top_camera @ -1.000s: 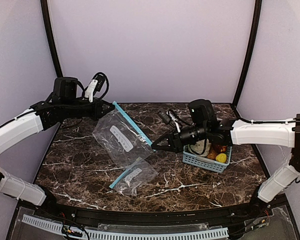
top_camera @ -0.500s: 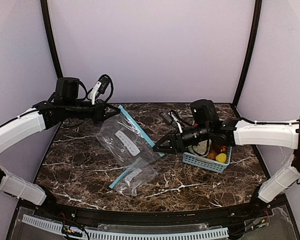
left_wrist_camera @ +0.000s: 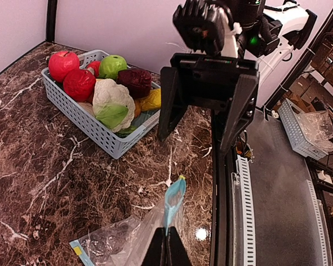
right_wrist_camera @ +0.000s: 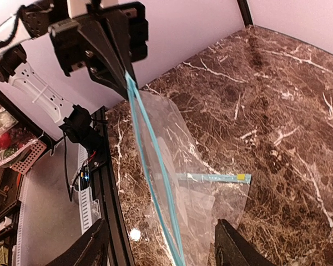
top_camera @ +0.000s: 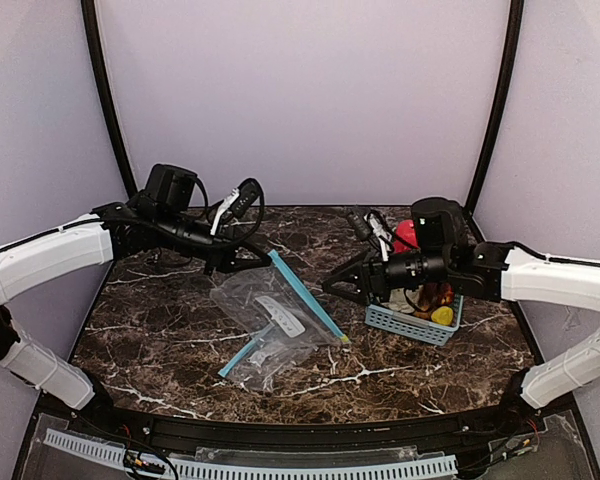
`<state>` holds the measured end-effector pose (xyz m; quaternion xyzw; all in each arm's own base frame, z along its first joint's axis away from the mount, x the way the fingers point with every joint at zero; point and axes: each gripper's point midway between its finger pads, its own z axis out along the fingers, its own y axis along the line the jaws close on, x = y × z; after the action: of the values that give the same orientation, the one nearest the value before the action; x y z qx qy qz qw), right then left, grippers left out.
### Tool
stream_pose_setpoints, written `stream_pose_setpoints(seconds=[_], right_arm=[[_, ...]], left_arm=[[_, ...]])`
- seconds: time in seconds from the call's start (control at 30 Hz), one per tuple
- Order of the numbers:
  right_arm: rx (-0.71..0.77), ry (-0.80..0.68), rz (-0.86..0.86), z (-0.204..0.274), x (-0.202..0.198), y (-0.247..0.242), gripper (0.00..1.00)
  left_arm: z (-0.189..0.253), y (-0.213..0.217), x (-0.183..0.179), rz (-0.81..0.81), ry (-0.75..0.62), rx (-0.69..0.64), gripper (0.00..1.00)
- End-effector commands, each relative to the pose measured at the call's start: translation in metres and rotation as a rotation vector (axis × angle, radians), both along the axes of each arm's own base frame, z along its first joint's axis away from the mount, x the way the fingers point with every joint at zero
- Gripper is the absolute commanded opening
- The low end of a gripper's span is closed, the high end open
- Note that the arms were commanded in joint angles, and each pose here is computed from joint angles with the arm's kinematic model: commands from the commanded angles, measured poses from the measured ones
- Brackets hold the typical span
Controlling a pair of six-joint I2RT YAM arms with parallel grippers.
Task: Place the food in the zip-top bag and seal the zipper
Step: Pass from the left arm to the right
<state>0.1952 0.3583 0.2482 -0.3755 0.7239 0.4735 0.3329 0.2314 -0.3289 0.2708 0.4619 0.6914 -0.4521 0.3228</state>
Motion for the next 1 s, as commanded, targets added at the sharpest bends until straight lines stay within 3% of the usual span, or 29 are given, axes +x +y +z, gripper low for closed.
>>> stream_pose_setpoints(seconds=[0.0,0.43,0.97], right_arm=[[-0.063,0.037,-0.042,-0.031,0.006,-0.005,0.63],[-0.112,0.081,-0.042,-0.059,0.011,-0.004,0.62],[-0.103,0.084,-0.03,-0.058,0.023,0.003,0.51]], left_arm=[[0.01,0.0,-0.008,-0.04,-0.016,-0.013,0.01],[0.013,0.0,-0.01,-0.042,-0.021,-0.02,0.01],[0.013,0.0,-0.01,-0.041,-0.02,-0.02,0.01]])
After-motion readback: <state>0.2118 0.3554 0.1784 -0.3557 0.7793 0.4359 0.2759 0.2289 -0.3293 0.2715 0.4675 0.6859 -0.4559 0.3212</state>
